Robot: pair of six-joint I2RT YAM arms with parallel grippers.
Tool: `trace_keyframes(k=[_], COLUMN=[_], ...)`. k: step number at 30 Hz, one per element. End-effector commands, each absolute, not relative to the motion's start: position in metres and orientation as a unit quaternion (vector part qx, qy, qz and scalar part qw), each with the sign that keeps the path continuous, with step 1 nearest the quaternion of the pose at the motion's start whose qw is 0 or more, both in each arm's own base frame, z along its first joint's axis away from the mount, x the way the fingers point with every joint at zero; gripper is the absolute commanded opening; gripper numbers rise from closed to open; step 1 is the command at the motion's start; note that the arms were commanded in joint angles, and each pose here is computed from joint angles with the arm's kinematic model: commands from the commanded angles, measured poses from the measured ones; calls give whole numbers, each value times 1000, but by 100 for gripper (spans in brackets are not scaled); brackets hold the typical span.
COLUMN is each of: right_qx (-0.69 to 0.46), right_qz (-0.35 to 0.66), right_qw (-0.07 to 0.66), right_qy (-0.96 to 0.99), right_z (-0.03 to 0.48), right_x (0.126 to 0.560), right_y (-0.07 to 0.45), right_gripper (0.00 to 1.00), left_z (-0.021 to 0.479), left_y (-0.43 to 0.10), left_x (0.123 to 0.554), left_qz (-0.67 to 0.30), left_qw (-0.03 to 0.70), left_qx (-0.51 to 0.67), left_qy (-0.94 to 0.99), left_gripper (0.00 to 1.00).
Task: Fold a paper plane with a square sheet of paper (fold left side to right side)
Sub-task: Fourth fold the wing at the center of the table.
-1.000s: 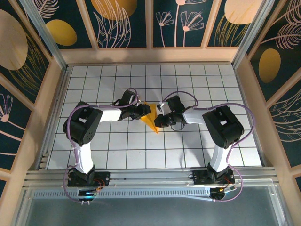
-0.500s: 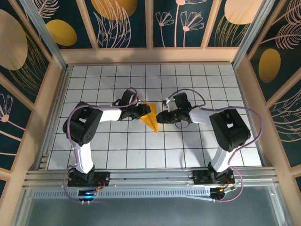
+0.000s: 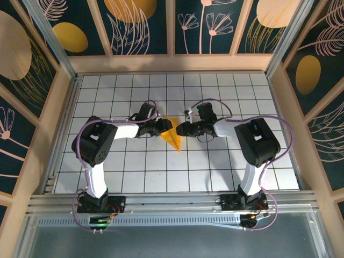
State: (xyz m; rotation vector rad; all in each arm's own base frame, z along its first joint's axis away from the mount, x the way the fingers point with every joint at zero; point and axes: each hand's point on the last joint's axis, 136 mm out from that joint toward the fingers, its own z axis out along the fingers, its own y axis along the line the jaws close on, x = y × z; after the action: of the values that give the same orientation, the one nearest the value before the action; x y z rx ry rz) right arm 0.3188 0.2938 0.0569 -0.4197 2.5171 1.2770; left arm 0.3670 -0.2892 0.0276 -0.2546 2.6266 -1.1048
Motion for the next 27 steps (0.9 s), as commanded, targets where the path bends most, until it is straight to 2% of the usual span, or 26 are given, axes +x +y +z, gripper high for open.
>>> trace_keyframes(k=[1,12,17,27], right_qx=[-151,-143,-139,-129], right_qz=[458,444,421,398], right_qw=[149,134,130,127], right_qy=[863,874,887,899], right_z=[64,46,36,23], right_x=[327,325,324,326], right_y=[305,302,296,290], right_gripper=[37,19,3,1], left_z=[3,3,4,4], left_y=[-275,-276,-276,-275], left_x=[360,360,360,360], left_qz=[-341,-341,-341,-341], left_qw=[122,121,122,123], left_qx=[-100,-99,-99,-100], left_qy=[927,927,927,927], left_gripper=[41,41,41,41])
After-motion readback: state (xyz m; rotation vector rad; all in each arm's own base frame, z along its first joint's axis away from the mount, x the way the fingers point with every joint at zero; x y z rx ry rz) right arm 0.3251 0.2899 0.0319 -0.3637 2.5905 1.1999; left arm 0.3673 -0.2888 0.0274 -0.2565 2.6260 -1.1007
